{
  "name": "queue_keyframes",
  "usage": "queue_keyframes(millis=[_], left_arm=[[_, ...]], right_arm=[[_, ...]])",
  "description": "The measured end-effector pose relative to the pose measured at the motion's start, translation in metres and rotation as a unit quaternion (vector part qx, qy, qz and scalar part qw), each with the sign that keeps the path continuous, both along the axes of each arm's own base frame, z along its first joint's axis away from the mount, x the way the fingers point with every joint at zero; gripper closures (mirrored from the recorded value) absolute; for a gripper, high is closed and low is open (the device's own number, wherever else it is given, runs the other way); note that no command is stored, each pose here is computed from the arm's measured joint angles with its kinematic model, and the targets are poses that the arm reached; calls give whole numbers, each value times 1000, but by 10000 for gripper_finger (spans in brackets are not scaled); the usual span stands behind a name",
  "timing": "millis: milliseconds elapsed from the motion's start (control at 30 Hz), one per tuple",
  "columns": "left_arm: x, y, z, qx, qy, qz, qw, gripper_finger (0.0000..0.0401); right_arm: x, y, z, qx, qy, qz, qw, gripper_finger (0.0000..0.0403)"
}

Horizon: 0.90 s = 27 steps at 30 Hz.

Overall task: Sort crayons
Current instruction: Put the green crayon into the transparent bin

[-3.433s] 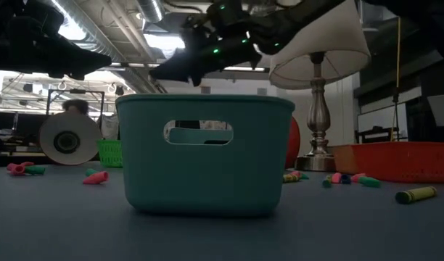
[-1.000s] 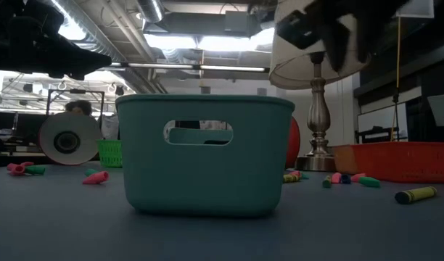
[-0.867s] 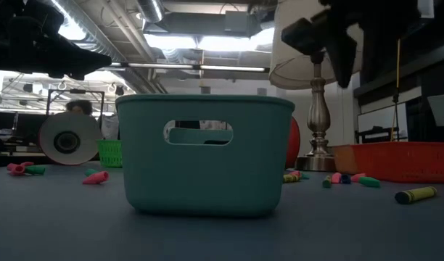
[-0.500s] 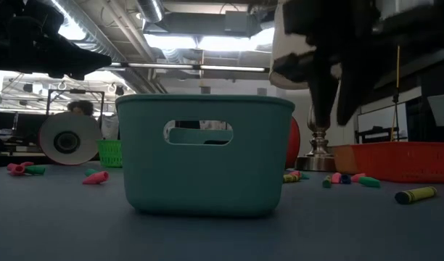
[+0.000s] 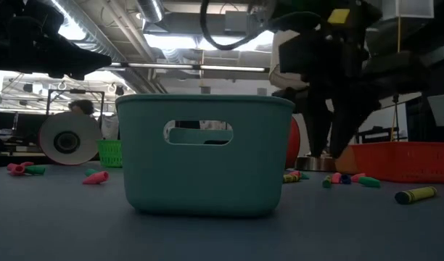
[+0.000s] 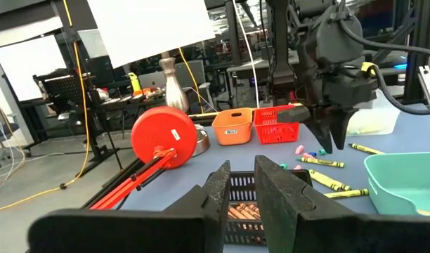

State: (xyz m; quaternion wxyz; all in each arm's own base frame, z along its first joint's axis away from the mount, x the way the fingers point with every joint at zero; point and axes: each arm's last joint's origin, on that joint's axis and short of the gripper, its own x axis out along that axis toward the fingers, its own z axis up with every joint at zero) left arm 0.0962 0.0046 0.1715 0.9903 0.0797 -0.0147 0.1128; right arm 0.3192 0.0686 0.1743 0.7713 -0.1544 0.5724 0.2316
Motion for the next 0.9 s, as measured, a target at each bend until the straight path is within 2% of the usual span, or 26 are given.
queue_keyframes(millis=[200,900], left_arm=[[0,0,0,0,0,0,1000,348],[0,0,0,0,0,0,1000,348]], right_arm=[[-4,0,-13,-4,-17,29,999,292],[-9,-2,-37,-11,-29,27,999,292]])
